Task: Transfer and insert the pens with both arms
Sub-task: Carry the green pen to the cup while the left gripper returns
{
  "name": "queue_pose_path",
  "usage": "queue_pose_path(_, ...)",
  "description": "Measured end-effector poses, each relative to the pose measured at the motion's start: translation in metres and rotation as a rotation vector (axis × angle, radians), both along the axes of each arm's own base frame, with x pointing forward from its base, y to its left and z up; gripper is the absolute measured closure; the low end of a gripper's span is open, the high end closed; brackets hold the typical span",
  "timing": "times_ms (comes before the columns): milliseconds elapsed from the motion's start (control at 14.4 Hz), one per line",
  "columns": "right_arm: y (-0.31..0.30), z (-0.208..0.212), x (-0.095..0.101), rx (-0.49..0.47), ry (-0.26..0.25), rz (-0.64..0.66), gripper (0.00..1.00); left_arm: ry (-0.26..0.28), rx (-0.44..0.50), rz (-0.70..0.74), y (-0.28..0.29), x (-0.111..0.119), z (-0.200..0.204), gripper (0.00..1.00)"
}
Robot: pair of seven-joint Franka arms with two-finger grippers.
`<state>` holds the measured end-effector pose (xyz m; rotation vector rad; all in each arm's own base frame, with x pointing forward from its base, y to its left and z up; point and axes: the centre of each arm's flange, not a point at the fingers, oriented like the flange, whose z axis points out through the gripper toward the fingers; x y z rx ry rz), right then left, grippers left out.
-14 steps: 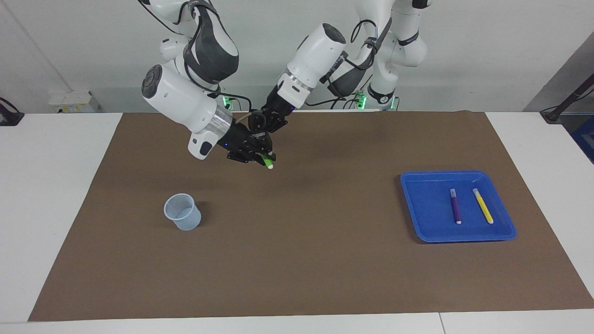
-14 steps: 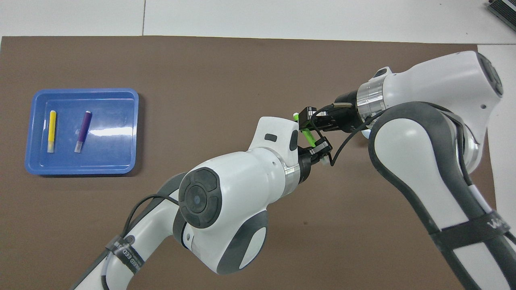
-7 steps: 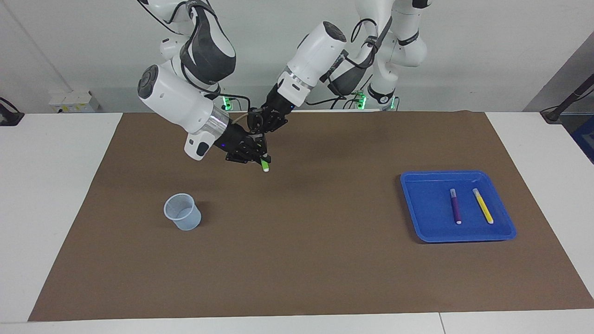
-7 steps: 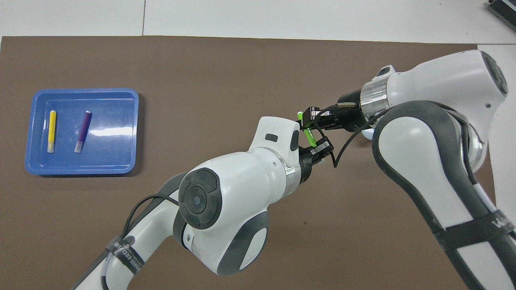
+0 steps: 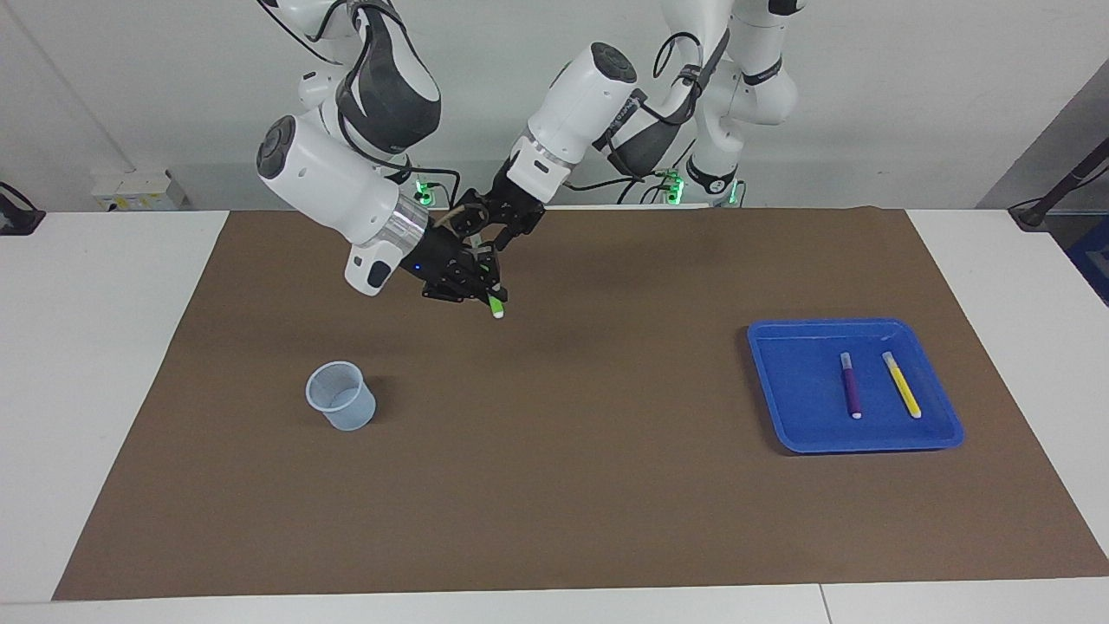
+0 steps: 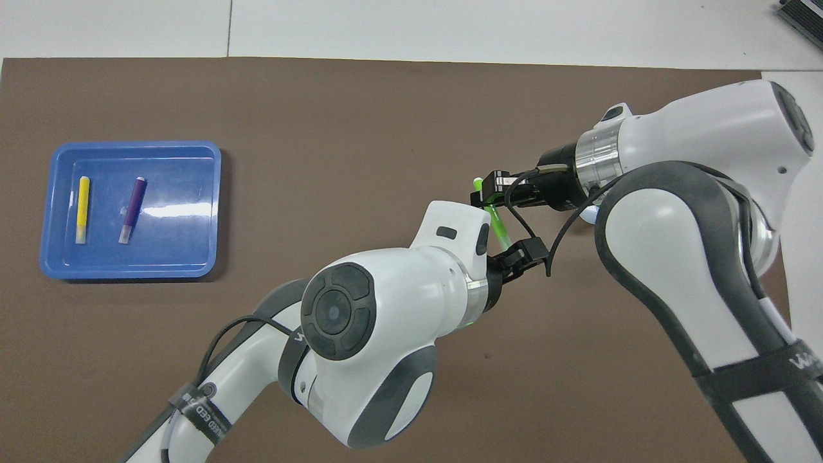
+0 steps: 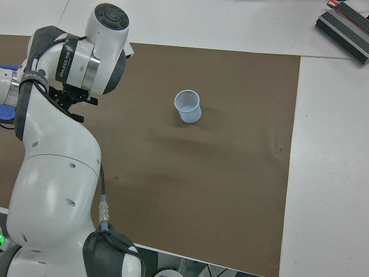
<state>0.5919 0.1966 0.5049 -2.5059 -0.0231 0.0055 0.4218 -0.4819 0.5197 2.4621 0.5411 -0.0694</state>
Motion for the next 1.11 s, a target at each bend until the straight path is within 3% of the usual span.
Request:
queue_pose_path(139, -0.004, -0.003, 0.002, -0.001, -0.01, -0.012, 0.82, 0.019, 0.022, -0.028, 0.004, -0.009, 0.013, 0.0)
queue_pose_path(278, -0.012, -0.013, 0.006, -0.009, -0.07, -0.028, 0.82, 0.033, 0.044, -0.053, 0.009, -0.019, 0.027, 0.0)
queue_pose_path(555, -0.048, -0.032, 0.021, -0.065, -0.285, -0.032, 0.82, 0.072, 0.114, -0.084, 0.041, -0.021, 0.049, 0.0)
queue_pose_path(694, -0.086, -0.031, 0.032, -0.112, -0.417, 0.001, 0.82, 0.08, 0.161, -0.107, 0.073, -0.008, 0.056, 0.0)
queue_pose_path(833, -0.131, -0.031, 0.041, -0.208, -0.598, 0.062, 0.82, 0.081, 0.223, -0.149, 0.107, 0.007, 0.056, 0.0)
queue_pose_path(972, -0.164, -0.039, 0.041, -0.238, -0.704, 0.124, 0.82, 0.086, 0.268, -0.186, 0.138, 0.022, 0.052, 0.0)
queue_pose_path(1110, -0.18, -0.05, 0.038, -0.21, -0.803, 0.185, 0.82, 0.084, 0.311, -0.208, 0.167, 0.038, 0.048, 0.0)
